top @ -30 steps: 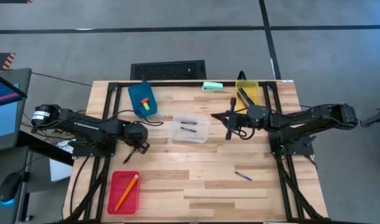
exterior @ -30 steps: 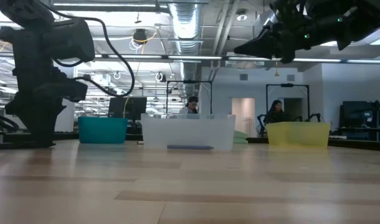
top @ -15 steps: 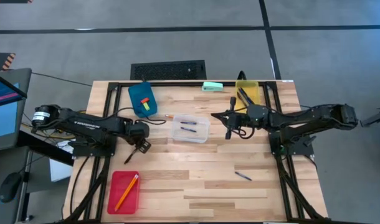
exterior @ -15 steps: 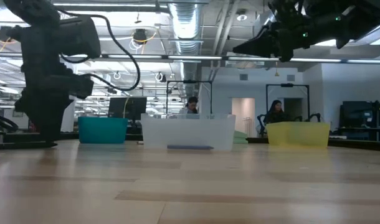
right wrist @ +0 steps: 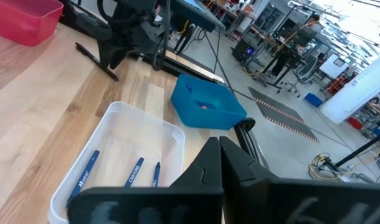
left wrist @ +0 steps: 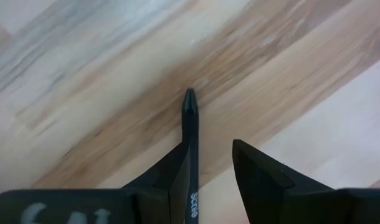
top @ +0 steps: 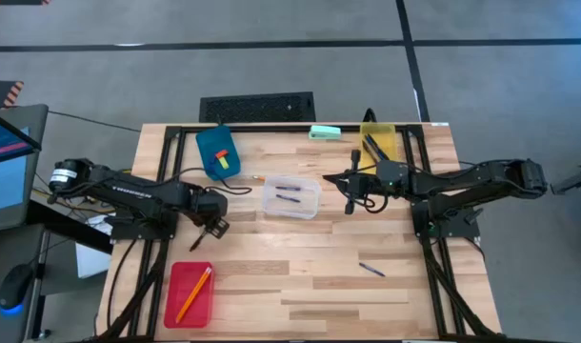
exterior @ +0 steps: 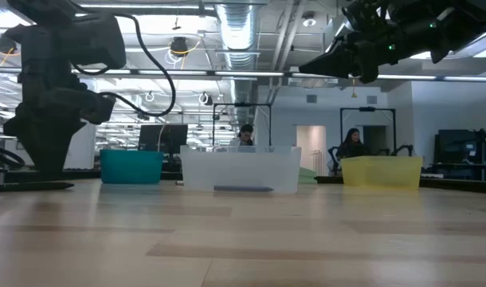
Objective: Sort crayons/erasers/pens/pencils in bins
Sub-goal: Put the black pen into the yellow bin
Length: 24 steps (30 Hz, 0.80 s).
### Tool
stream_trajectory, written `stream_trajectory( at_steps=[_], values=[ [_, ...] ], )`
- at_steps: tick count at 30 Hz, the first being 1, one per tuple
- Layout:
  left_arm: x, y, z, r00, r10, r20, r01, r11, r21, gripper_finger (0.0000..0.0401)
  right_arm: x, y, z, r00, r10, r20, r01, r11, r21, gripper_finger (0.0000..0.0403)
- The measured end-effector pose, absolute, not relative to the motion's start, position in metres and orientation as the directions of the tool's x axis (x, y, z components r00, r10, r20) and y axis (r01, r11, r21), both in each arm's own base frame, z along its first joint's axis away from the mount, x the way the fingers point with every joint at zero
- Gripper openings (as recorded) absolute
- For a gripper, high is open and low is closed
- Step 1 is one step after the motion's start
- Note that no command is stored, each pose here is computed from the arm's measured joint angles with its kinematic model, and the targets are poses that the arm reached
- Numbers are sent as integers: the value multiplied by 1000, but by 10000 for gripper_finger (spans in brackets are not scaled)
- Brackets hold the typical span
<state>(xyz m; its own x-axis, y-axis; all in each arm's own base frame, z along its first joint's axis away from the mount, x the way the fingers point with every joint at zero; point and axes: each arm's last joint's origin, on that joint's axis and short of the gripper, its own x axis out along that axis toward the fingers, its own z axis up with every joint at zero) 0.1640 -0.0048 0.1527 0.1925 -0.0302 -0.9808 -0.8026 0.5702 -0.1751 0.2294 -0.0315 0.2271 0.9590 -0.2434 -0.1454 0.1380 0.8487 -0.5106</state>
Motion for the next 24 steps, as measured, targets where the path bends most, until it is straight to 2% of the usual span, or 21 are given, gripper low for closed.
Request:
stream_trajectory(
  at_steps=[8, 13, 20, 24],
  values=[
    [162, -6, 150, 181, -18, -983, -800, 580, -157, 112, 229, -31, 227, 959, -243, -145, 138, 849, -511, 4],
    [151, -6, 137, 132, -19, -991, -819, 562, -119, 112, 229, -32, 227, 959, -244, -144, 139, 849, -511, 3],
    [148, -6, 132, 134, -31, -990, -807, 577, -128, 111, 229, -32, 227, 959, -244, -143, 139, 848, -511, 4],
    [146, -6, 131, 115, -23, -993, -799, 592, -107, 83, 229, -33, 227, 958, -249, -143, 144, 848, -511, 3]
  ],
)
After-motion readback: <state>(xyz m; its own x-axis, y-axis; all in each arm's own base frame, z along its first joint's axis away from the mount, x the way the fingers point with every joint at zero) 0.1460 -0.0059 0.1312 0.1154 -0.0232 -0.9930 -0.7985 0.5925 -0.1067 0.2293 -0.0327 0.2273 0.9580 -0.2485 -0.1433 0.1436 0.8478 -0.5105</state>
